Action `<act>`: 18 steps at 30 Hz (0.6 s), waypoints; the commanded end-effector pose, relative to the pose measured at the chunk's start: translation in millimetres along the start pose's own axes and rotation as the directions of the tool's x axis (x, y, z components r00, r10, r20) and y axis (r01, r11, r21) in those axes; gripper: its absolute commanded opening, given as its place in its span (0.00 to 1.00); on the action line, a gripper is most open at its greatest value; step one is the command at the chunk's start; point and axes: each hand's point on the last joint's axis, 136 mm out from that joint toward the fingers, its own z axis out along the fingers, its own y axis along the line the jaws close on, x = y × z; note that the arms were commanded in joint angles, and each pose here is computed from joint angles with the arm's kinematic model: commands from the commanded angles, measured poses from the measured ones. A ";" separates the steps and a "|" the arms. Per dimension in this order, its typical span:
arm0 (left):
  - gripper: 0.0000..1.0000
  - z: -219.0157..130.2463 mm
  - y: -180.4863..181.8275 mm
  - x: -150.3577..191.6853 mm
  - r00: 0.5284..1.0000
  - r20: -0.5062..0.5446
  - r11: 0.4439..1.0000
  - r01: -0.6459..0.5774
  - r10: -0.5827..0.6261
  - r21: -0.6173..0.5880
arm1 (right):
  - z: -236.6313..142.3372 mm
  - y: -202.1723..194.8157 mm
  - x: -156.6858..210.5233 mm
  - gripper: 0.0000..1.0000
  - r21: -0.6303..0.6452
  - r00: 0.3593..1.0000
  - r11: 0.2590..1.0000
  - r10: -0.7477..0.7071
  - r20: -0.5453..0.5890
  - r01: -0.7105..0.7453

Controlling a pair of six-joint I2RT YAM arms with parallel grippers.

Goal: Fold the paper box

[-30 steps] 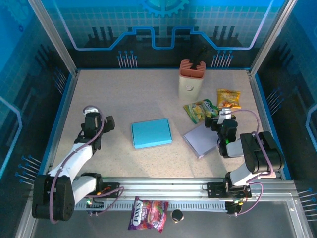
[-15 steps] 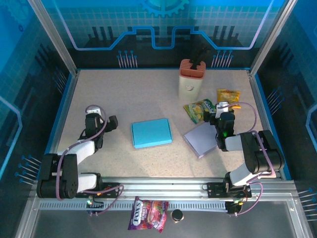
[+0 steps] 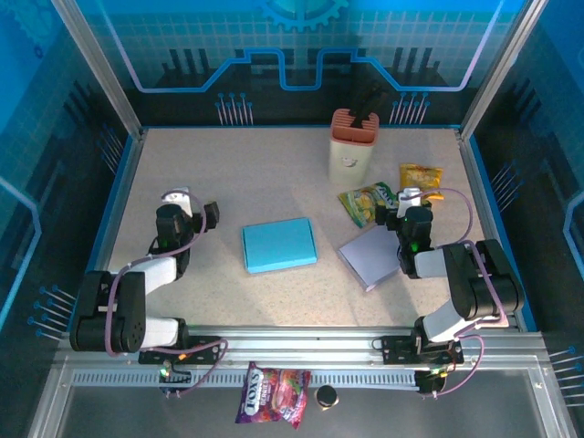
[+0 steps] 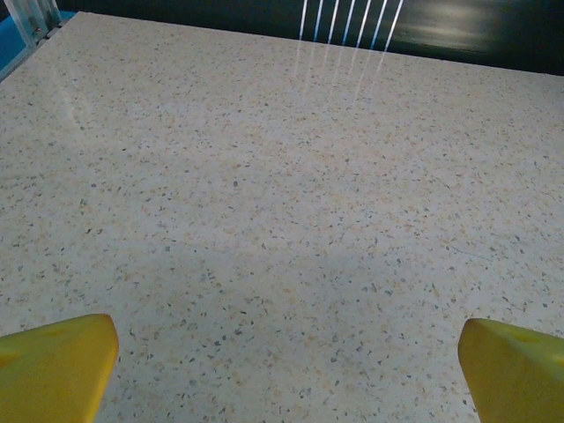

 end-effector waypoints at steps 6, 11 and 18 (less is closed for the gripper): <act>0.99 17.8 -12.6 -3.1 0.998 0.053 0.997 0.010 -0.014 0.076 | -0.2 2.8 -6.6 1.00 0.003 1.000 1.000 -0.016 0.019 0.016; 0.99 17.0 -10.7 4.4 0.994 0.104 0.997 0.015 -0.023 0.078 | -0.2 3.3 -7.0 1.00 0.002 1.000 1.000 -0.016 0.020 0.016; 0.99 22.4 -10.0 6.6 0.997 0.072 0.998 0.008 -0.013 0.061 | 0.1 3.6 -6.5 1.00 -0.002 1.000 1.000 -0.013 0.017 0.013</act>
